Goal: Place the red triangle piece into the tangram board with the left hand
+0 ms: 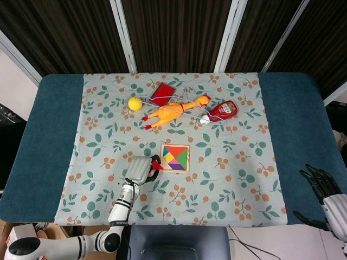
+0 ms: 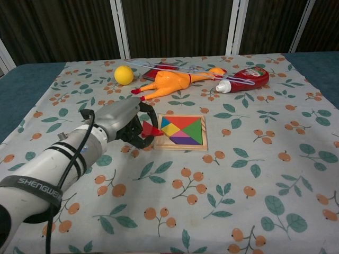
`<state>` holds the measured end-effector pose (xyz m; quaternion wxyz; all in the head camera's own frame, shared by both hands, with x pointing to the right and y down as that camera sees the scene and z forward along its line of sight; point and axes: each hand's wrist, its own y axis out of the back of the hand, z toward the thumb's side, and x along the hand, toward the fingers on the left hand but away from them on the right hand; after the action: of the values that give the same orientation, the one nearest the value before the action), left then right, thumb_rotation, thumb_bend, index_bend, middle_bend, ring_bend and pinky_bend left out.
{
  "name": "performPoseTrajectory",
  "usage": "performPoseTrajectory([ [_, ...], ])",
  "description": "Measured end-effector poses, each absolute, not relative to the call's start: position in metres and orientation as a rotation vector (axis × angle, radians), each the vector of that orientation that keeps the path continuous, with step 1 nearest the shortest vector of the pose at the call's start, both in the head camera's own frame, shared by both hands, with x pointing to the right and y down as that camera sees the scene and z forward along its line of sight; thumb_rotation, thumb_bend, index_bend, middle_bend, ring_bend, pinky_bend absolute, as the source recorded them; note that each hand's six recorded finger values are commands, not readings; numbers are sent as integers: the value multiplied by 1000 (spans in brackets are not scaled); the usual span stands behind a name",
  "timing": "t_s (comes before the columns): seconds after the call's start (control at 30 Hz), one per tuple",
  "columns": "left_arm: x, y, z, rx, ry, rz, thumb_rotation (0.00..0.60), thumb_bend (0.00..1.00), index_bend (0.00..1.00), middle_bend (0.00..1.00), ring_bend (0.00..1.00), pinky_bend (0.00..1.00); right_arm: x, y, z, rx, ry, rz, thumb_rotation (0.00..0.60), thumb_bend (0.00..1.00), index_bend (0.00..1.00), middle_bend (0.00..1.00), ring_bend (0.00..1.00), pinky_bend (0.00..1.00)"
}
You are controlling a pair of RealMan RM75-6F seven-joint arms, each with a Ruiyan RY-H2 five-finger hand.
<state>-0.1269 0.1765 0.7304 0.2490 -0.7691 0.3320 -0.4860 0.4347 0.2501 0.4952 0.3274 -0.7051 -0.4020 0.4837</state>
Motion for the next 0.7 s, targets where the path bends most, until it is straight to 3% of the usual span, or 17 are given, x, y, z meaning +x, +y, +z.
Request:
performPoseTrajectory([
  [0.7,-87,180,746,-2119,905,-1359,600,427,630,1000,1000,1000,437,252,492,-1881,-1041,1241,600,294,0,6,0,0],
])
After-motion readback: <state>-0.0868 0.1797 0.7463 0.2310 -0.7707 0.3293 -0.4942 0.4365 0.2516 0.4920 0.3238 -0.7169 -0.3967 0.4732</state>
